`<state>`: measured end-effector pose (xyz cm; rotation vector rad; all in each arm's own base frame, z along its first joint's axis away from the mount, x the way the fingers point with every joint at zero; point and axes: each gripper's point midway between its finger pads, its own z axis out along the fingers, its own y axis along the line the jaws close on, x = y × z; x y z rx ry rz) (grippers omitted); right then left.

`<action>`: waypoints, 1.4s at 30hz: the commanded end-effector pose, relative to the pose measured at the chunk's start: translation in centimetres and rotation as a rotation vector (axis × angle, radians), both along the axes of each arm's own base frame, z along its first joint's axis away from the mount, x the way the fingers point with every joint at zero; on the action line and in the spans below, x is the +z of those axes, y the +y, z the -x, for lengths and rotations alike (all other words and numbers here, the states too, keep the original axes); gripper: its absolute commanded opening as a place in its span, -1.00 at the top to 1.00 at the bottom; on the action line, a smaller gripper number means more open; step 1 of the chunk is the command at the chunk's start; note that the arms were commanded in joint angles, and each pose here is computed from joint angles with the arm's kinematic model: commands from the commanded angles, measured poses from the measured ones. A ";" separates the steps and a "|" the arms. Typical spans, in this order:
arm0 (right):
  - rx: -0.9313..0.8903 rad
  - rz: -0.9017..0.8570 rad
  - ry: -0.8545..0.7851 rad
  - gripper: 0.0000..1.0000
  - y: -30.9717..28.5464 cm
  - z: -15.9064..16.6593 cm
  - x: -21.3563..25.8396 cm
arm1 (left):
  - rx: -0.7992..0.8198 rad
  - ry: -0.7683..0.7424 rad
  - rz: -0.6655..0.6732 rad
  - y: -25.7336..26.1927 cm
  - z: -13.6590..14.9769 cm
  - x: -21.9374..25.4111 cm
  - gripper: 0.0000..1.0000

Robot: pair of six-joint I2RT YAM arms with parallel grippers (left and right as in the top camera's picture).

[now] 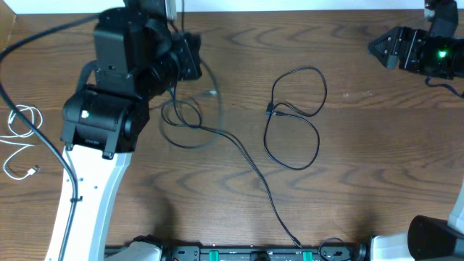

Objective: Untangle cables

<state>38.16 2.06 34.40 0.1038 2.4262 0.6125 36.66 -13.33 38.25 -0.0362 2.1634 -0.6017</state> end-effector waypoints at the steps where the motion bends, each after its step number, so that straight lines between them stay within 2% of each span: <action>1: 0.025 0.007 0.004 -0.58 0.5 -0.2 -0.7 | 0.113 0.212 -0.037 1.4 0.3 -5.4 0.85; 6: 0.029 0.006 0.012 -0.59 0.6 -0.2 -1.1 | 0.259 0.532 -0.174 4.1 2.5 -14.0 0.85; 9: 0.029 0.006 0.010 -0.59 0.6 -0.3 -1.1 | 0.280 0.681 -0.242 4.8 3.9 -18.7 0.85; 16: 0.029 0.007 0.004 -0.60 0.6 -0.4 -1.0 | 0.290 0.889 -0.312 5.3 6.6 -27.2 0.84; 17: 0.029 0.007 0.003 -0.60 0.6 -0.4 -1.0 | 0.290 0.905 -0.319 5.4 6.9 -28.2 0.71; 19: 0.029 0.007 0.002 -0.60 0.6 -0.4 -1.0 | 0.282 0.933 -0.321 5.3 7.4 -29.6 0.31; 22: 0.023 0.003 0.004 -0.61 0.6 -0.4 -1.0 | 0.260 0.939 -0.324 5.0 7.7 -31.1 -0.02; 26: 0.023 0.002 0.005 -0.61 0.6 -0.4 -1.0 | 0.241 0.898 -0.318 4.2 7.4 -32.7 -0.23; 29: 0.023 0.002 0.006 -0.61 0.6 -0.5 -1.1 | 0.257 0.821 -0.311 4.2 5.9 -33.3 -0.34; 36: 0.023 0.002 0.008 -0.62 0.6 -0.4 -1.1 | 0.485 0.626 -0.348 6.9 1.7 -33.2 -0.39; 42: 0.023 0.002 0.009 -0.62 0.6 -0.4 -1.1 | 0.494 0.581 -0.327 6.3 -0.8 -35.5 -0.39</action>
